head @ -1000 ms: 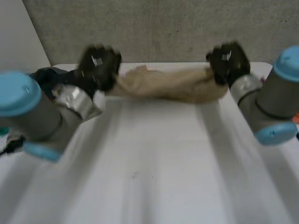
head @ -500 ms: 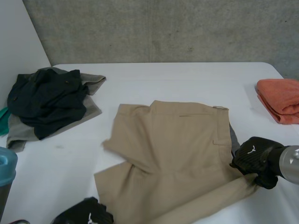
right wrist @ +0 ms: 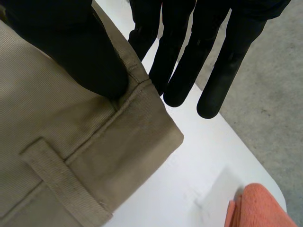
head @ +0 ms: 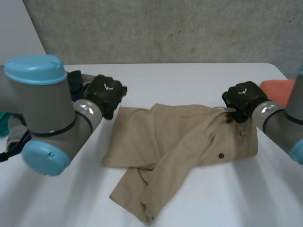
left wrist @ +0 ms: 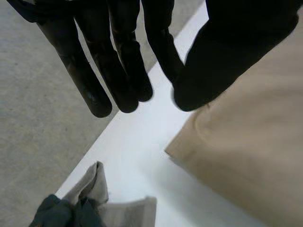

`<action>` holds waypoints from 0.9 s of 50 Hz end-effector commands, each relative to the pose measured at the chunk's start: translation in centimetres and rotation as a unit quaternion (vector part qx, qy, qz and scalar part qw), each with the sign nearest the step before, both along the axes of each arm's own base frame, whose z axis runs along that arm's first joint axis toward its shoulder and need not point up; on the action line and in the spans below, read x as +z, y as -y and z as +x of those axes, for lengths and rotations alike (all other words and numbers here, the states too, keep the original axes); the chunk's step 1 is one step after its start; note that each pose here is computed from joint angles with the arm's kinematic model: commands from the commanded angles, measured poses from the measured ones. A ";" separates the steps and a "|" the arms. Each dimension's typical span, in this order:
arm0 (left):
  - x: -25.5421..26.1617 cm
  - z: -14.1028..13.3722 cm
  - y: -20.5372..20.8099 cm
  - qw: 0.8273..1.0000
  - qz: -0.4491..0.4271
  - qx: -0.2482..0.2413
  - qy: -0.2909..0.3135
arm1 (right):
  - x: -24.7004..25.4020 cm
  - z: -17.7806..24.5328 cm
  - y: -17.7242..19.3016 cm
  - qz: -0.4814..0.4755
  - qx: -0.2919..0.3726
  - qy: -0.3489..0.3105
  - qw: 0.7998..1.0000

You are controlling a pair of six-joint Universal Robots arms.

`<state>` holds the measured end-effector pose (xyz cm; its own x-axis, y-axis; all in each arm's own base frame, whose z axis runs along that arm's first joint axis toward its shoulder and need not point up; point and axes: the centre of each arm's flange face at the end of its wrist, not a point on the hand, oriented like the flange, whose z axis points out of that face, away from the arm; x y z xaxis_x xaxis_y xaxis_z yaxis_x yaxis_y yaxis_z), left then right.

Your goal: Fold the laundry.

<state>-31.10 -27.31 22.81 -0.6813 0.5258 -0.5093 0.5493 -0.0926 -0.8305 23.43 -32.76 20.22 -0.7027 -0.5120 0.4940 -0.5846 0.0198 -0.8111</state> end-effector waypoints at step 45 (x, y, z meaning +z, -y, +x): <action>-9.1 -1.8 -17.5 0.972 0.213 -0.094 -0.014 | -1.1 -1.2 -2.4 0.041 -0.006 -0.009 0.999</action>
